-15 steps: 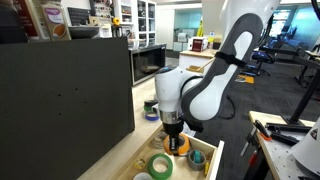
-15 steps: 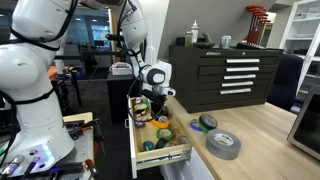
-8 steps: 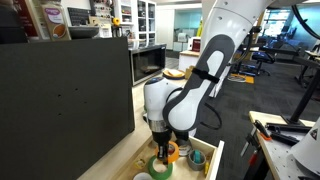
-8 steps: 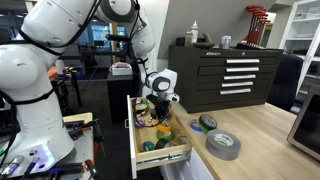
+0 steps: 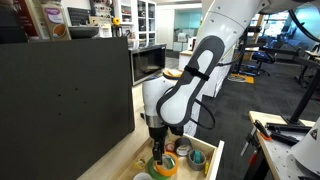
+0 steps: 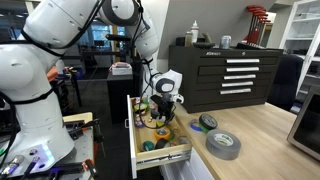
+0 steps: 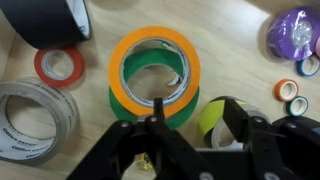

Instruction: Put the masking tape in the drawer

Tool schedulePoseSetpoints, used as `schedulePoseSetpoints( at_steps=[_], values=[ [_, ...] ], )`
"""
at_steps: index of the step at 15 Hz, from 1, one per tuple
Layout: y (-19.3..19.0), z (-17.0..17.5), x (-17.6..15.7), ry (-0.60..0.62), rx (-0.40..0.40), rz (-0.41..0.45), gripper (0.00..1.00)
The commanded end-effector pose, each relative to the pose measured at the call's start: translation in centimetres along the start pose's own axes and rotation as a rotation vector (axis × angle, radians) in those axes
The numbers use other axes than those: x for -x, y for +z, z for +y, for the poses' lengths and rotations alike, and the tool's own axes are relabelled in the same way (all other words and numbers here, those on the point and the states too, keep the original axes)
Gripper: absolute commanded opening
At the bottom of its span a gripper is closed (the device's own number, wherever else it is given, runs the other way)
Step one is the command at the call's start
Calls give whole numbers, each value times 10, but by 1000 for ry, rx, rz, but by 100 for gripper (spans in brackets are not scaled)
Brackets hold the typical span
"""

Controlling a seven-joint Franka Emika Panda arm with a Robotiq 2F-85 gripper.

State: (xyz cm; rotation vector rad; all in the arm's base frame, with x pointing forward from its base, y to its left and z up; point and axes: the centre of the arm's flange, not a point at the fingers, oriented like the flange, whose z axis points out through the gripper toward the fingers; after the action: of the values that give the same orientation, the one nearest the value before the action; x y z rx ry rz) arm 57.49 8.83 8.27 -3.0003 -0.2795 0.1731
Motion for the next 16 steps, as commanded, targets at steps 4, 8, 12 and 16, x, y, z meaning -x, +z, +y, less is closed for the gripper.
schedulePoseSetpoints(
  at_steps=[4, 8, 12, 16],
  values=[
    [-59, 20, 17, 46, 10, -27, 100],
    [-105, 32, 42, 118, 75, -90, 100],
    [-149, 49, 68, 181, 121, -93, 100],
    [-189, 65, 83, 225, 143, -21, 100]
  ],
)
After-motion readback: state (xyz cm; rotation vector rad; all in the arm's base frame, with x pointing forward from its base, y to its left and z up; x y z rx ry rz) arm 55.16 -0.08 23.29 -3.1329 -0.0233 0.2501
